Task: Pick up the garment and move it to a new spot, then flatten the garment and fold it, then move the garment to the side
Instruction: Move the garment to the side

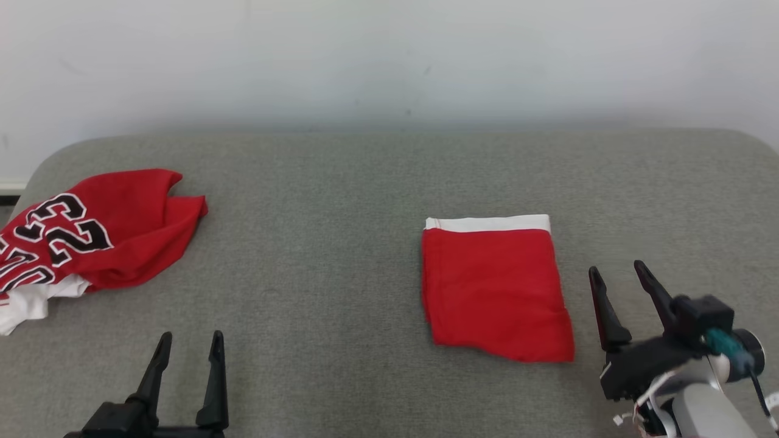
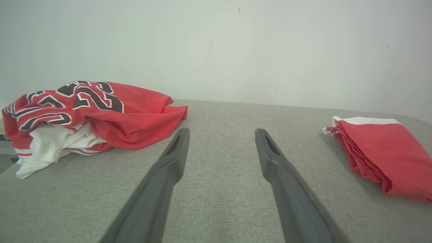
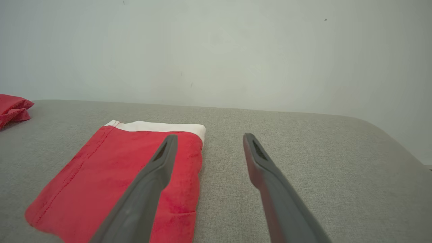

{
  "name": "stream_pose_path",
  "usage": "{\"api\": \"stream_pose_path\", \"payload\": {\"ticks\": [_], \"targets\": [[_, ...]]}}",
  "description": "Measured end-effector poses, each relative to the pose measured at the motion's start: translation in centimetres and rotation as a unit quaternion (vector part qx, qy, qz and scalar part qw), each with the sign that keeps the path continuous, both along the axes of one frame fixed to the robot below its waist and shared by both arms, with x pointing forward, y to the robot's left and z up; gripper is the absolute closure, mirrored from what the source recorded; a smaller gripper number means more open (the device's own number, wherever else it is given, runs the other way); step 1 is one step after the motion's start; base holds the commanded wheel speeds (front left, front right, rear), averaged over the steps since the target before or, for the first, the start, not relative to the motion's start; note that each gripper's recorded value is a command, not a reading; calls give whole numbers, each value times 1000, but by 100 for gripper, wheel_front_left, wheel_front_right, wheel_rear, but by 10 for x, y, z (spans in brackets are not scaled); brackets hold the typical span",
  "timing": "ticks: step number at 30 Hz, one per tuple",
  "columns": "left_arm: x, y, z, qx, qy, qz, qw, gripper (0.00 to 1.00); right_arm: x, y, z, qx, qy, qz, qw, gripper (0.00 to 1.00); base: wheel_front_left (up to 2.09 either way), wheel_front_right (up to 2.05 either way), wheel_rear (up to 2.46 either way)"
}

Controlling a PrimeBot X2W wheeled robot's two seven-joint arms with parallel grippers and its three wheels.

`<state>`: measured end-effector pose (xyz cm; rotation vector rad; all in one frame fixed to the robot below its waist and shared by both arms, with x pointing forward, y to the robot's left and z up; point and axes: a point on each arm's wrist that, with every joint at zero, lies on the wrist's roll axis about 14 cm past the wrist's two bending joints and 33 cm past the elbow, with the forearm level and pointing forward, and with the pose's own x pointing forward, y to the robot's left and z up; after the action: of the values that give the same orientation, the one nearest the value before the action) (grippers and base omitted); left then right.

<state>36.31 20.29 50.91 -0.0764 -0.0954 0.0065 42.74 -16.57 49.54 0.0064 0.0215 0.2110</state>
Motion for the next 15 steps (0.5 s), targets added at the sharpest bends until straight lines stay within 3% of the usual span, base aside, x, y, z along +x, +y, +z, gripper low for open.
{"api": "stream_pose_path", "payload": {"ticks": [15], "targets": [[10,12,-11,-5,19,18,1000,0,55,25,-78,-39,153,37,987,0,0,0,0]]}}
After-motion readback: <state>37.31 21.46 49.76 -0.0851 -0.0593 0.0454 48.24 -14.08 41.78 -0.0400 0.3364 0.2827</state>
